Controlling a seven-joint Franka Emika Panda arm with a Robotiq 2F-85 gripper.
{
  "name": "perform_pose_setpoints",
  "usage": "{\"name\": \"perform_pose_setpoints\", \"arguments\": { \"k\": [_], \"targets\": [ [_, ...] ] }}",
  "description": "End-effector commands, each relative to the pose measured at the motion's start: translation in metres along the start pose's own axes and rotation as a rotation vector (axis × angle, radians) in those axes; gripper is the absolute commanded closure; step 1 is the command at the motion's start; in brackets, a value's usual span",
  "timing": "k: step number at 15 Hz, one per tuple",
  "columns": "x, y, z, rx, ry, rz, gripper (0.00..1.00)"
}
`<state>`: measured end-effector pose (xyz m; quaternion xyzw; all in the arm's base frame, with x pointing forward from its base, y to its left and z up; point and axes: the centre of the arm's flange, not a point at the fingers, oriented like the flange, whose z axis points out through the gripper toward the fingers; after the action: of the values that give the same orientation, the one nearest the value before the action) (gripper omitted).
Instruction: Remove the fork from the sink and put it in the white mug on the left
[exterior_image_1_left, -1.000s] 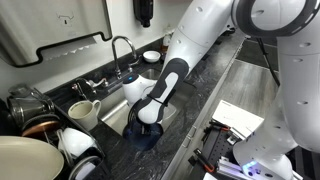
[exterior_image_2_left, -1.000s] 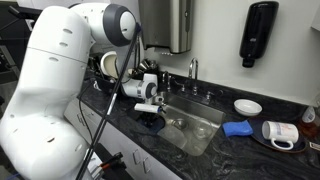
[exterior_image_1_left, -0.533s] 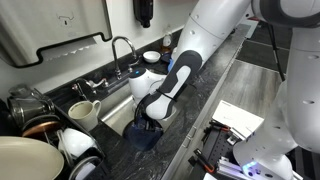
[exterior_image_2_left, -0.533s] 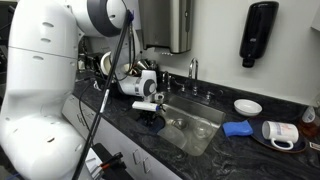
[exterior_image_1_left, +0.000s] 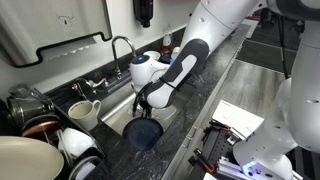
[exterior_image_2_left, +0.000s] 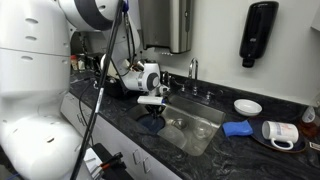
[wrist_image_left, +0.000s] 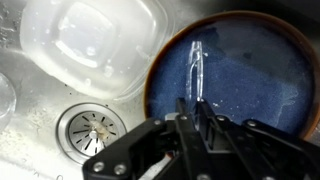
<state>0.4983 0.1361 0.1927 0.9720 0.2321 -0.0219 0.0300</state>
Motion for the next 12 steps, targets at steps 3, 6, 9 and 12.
{"name": "perform_pose_setpoints", "arguments": {
  "k": [3,6,9,12],
  "targets": [
    [-0.001,0.011,-0.043,-0.018,0.013,-0.034,0.96],
    [0.003,0.006,-0.039,-0.019,0.032,-0.028,0.85],
    [0.003,0.007,-0.045,-0.022,0.037,-0.035,0.85],
    [0.003,0.007,-0.045,-0.022,0.036,-0.035,0.85]
  ]
}}
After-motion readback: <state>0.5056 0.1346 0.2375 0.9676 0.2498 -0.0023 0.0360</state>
